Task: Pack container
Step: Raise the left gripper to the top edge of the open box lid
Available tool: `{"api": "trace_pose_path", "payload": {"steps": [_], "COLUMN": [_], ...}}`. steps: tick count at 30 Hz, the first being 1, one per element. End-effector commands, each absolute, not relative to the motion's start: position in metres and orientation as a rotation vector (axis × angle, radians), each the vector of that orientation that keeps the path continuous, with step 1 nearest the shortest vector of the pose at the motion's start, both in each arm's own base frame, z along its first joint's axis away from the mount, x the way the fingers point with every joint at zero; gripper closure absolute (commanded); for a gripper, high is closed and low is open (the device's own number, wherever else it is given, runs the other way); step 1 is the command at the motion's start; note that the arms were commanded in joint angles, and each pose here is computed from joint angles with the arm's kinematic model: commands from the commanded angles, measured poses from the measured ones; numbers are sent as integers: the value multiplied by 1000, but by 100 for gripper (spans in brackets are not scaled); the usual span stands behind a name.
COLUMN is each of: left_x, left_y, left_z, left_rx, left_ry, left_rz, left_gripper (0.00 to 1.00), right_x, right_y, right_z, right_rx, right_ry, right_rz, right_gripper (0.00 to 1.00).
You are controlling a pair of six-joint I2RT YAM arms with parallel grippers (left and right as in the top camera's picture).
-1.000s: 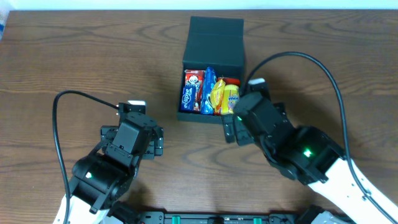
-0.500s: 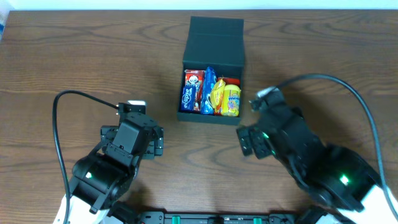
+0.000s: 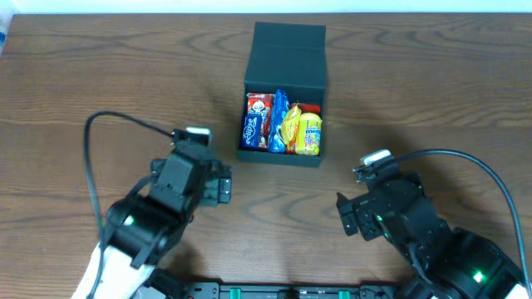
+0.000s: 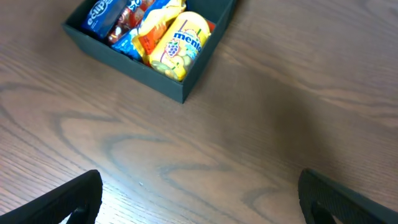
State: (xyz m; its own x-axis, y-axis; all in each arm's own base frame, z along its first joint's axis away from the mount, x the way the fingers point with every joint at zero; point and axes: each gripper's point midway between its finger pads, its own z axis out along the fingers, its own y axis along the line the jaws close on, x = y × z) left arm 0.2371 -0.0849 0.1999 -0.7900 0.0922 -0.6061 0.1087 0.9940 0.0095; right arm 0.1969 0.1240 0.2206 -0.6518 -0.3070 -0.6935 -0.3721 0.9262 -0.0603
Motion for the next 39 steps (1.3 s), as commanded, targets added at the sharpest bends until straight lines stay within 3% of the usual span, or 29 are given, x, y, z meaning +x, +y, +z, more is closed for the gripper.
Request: {"api": "trace_pose_path", "payload": {"steps": [1,8,12,15,24,29,39], "left_x": [256,301,309,316,325,352,435], "left_y": [-99,-118,-124,-114,-77,-35,-74], "left_z": [224,294,333,349,337,310,281], "left_rx": [181,200,395,361,214,-156,-90], "left_ry": [2466,2430,2310,2238,2295,2397,2422], "left_rz": [-79,-420,-722,-809,-686,-480,-855], "left_gripper": [5,5,5,5,5,5,5], "right_x": [197,198,198,198,199,203,208], "right_y": [124,123,123,123,124,128,133], "right_z": [222,222,221,221,219,216,204], "right_rx": [-484,-421,-422,-422,-424,-428,-449], "right_ry": [2314,2327,2330,2330,2335,2342,2386], "right_rz": [105,121,118,118,114,108,69], "right_gripper": [1,1,1,1,1,1,1]}}
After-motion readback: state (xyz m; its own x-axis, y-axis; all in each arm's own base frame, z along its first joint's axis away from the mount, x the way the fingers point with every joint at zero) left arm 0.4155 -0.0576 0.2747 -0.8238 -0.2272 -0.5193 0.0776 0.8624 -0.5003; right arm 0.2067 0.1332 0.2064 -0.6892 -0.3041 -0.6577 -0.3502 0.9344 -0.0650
